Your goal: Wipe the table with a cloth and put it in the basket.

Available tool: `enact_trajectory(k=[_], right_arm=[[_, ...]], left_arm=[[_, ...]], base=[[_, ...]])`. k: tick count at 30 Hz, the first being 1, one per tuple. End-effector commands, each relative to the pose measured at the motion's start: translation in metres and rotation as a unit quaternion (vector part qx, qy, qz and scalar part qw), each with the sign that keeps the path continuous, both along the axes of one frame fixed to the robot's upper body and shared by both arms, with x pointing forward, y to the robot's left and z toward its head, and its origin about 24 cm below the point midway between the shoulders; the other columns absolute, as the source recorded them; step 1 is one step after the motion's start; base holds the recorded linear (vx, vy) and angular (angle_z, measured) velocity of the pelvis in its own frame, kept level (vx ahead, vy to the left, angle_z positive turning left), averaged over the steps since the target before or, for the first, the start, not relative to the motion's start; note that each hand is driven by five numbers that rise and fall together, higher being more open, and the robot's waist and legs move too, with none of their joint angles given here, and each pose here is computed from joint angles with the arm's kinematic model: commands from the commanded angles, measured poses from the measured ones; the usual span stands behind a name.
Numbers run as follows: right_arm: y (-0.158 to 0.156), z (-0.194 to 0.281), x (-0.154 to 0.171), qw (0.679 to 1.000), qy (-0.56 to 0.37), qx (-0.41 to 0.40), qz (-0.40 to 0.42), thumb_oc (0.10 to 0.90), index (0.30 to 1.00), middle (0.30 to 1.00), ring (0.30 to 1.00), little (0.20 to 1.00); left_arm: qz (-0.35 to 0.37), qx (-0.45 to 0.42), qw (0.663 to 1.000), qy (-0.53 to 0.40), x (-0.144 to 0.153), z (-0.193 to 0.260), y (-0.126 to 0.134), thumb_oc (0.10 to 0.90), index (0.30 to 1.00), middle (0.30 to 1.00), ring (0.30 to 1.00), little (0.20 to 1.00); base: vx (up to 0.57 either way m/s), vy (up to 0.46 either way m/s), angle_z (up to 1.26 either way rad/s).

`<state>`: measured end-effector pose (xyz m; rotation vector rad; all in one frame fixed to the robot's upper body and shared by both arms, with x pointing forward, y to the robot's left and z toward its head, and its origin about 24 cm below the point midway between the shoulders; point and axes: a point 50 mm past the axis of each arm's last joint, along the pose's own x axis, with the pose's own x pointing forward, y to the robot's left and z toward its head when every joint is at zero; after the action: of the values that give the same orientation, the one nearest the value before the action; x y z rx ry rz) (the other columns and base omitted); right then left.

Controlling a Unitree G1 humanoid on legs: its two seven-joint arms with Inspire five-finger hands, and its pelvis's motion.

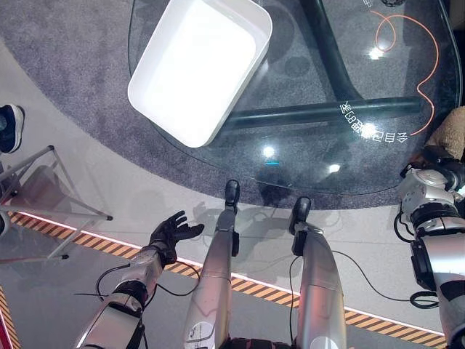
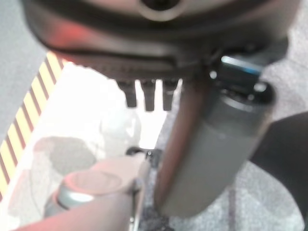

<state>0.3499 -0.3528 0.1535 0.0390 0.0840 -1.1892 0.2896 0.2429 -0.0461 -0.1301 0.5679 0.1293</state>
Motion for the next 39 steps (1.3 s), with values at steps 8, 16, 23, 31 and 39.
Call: enact_trajectory(k=[8,16,23,31,39], right_arm=[[0.026,0.081,0.021,0.962,-0.055,-0.245,0.110,0.100,0.300,0.300,0.300,0.200],[0.085,0.101,0.041,0.905,-0.022,-0.359,0.227,0.100,0.300,0.300,0.300,0.200],[0.133,0.096,0.050,0.828,0.022,-0.438,0.350,0.100,0.300,0.300,0.300,0.200],[0.172,0.086,0.050,0.753,0.038,-0.483,0.446,0.100,0.300,0.300,0.300,0.200],[0.231,0.060,0.032,0.609,0.063,-0.508,0.606,0.100,0.300,0.300,0.300,0.200]], left_arm=[[0.038,-0.007,0.999,0.027,-0.016,-0.011,0.018,0.800,0.900,0.900,0.900,0.900],[0.036,-0.012,0.999,0.026,-0.019,-0.015,0.010,0.800,0.900,0.900,0.900,0.900],[0.032,-0.012,0.999,0.023,-0.020,-0.016,0.007,0.800,0.900,0.900,0.900,0.900],[0.029,-0.014,0.999,0.019,-0.020,-0.016,0.003,0.800,0.900,0.900,0.900,0.900],[0.048,-0.014,0.999,0.002,-0.017,-0.010,0.011,0.800,0.900,0.900,0.900,0.900]], base=[[0.00,0.006,-0.02],[0.00,0.004,0.00],[0.00,0.000,0.00],[0.00,0.000,0.00],[0.00,0.000,0.00]])
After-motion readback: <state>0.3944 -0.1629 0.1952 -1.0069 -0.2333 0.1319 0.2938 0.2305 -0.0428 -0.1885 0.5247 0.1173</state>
